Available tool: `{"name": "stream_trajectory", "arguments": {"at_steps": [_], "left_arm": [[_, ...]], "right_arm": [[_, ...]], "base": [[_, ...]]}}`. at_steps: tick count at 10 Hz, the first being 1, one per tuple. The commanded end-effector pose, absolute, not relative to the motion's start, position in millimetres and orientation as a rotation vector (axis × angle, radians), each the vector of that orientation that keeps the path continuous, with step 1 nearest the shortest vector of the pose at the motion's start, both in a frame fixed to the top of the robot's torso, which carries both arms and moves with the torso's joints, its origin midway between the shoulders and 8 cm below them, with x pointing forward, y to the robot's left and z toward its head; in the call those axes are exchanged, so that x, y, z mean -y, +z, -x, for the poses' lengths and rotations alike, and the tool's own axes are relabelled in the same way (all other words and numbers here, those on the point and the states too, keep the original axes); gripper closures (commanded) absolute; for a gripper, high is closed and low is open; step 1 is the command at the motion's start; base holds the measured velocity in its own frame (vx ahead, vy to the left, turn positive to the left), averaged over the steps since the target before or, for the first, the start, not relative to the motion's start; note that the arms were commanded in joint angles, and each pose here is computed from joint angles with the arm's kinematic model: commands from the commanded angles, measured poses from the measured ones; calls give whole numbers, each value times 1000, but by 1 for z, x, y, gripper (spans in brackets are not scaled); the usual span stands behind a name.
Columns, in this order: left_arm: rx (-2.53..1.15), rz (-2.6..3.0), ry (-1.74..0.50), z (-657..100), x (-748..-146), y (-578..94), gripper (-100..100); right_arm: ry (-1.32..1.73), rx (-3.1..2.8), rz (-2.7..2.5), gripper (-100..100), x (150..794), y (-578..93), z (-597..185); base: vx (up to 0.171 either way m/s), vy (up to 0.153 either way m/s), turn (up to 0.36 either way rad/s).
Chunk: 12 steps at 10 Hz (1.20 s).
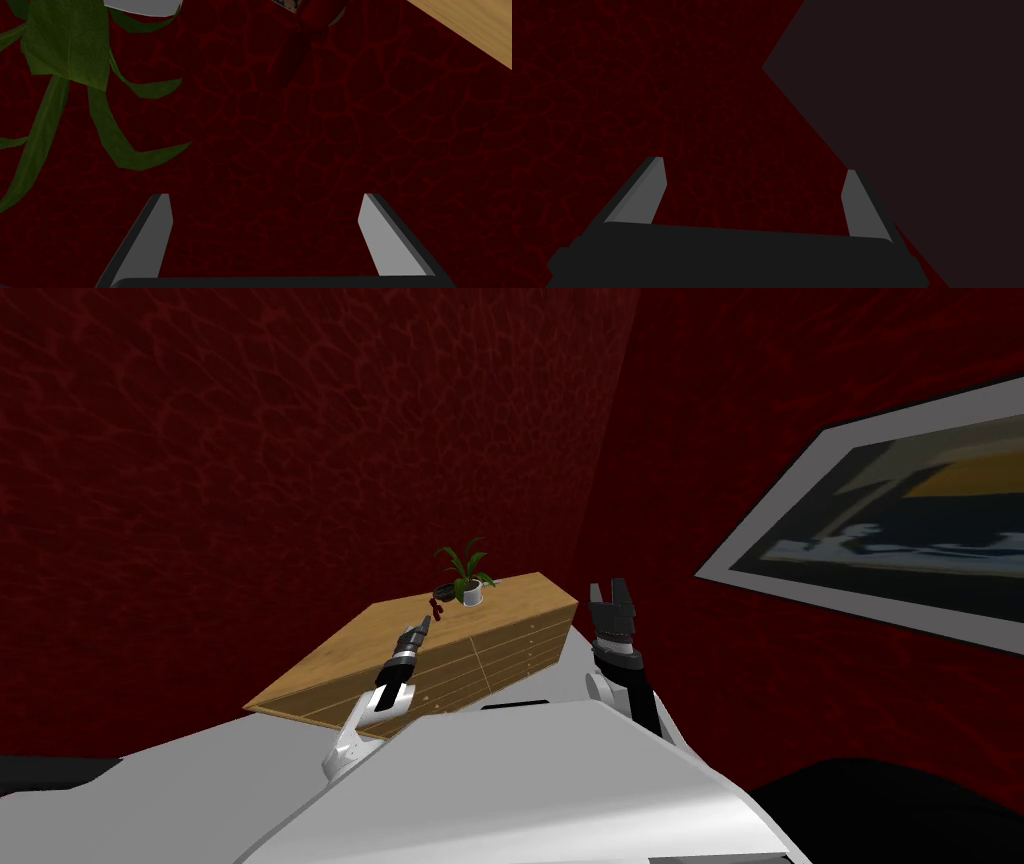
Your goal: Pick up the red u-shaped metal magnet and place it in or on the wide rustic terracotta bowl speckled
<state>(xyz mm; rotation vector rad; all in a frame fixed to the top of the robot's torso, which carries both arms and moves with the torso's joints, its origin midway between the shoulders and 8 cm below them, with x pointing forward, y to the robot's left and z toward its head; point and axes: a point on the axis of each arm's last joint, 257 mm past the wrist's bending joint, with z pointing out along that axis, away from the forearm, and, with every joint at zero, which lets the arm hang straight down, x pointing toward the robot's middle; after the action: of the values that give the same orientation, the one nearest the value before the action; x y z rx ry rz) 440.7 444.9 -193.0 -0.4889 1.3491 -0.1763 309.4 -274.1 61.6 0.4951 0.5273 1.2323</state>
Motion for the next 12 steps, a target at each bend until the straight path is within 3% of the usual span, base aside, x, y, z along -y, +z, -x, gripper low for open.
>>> {"name": "stream_trajectory", "arguments": {"at_steps": [1, 12], "left_arm": [[-1382, 491, -131, -449, -456, -203, -100], [-1528, 506, 8, -486, -490, -255, -100]], "right_arm": [[1232, -527, -495, 0, 274, 62, -309], [1232, -527, -495, 0, 274, 62, -309]], "base": [[48, 21, -93], [50, 34, -63]]}}
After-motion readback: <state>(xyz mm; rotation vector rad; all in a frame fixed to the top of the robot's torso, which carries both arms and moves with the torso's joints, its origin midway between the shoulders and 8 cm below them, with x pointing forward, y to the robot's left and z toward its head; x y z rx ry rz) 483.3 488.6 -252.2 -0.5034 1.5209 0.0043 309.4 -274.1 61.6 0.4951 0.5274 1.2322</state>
